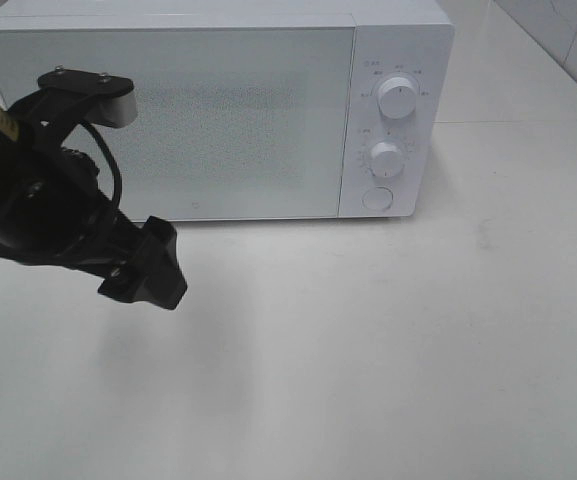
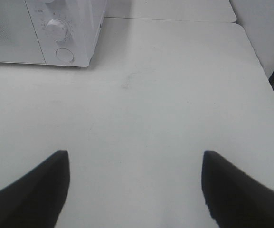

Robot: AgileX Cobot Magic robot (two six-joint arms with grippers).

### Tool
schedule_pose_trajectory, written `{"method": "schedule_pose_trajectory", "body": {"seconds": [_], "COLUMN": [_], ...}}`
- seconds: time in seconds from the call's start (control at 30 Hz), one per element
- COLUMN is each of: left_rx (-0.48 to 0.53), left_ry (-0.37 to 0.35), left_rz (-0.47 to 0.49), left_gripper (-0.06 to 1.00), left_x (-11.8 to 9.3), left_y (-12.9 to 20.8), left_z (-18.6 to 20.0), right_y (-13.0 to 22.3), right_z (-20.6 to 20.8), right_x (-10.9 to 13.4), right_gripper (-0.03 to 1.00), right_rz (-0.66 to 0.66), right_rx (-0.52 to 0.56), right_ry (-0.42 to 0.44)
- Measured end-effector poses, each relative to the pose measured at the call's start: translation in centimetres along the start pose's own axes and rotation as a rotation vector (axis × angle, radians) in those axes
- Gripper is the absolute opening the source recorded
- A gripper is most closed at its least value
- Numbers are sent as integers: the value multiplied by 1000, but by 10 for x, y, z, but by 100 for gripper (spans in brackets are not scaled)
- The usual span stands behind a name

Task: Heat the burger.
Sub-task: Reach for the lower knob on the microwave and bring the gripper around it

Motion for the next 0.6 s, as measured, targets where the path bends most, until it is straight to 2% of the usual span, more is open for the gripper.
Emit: {"method": "schedule_pose_trajectory", "body": {"seconds": [0.03, 0.13, 0.2, 0.27, 0.3, 0.37, 0.4, 0.53, 0.57, 0.6], "left_rx": [33, 43, 80, 89, 96, 101, 99, 85, 67, 67], "left_ry": [-16, -30, -114, -134, -177, -191, -217, -243, -259, -259], "left_rz": [13, 14, 42, 55, 79, 101, 140, 189, 224, 224], "left_gripper": [98, 98, 98, 98, 98, 98, 98, 98, 98, 98], "left_x": [2, 4, 16, 19, 27, 32, 43, 59, 72, 72], "left_y": [7, 9, 19, 22, 26, 28, 31, 36, 40, 40], "left_z": [5, 8, 21, 25, 33, 38, 48, 65, 77, 77], "right_y": [0, 0, 0, 0, 0, 0, 0, 0, 0, 0], "right_z": [0, 0, 0, 0, 0, 0, 0, 0, 0, 0], "right_x": [0, 0, 0, 0, 0, 0, 0, 0, 0, 0], "right_gripper": [75, 75, 75, 75, 75, 75, 75, 75, 75, 75], "right_rz": [0, 0, 0, 0, 0, 0, 0, 0, 0, 0], "right_rx": [0, 0, 0, 0, 0, 0, 0, 0, 0, 0], "right_ry": [0, 0, 0, 0, 0, 0, 0, 0, 0, 0]}}
Point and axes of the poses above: a point on each arm's last joint axis where the gripper is mounted, z pointing back along that axis away from the gripper, x along the wrist's bending axis when the last joint is at zero, y = z × x, the point moved 7 cm from there along -z, pointing out along that axis toward the gripper, and after that the axes turned 3 degrees about z, right-handed, at the moved point
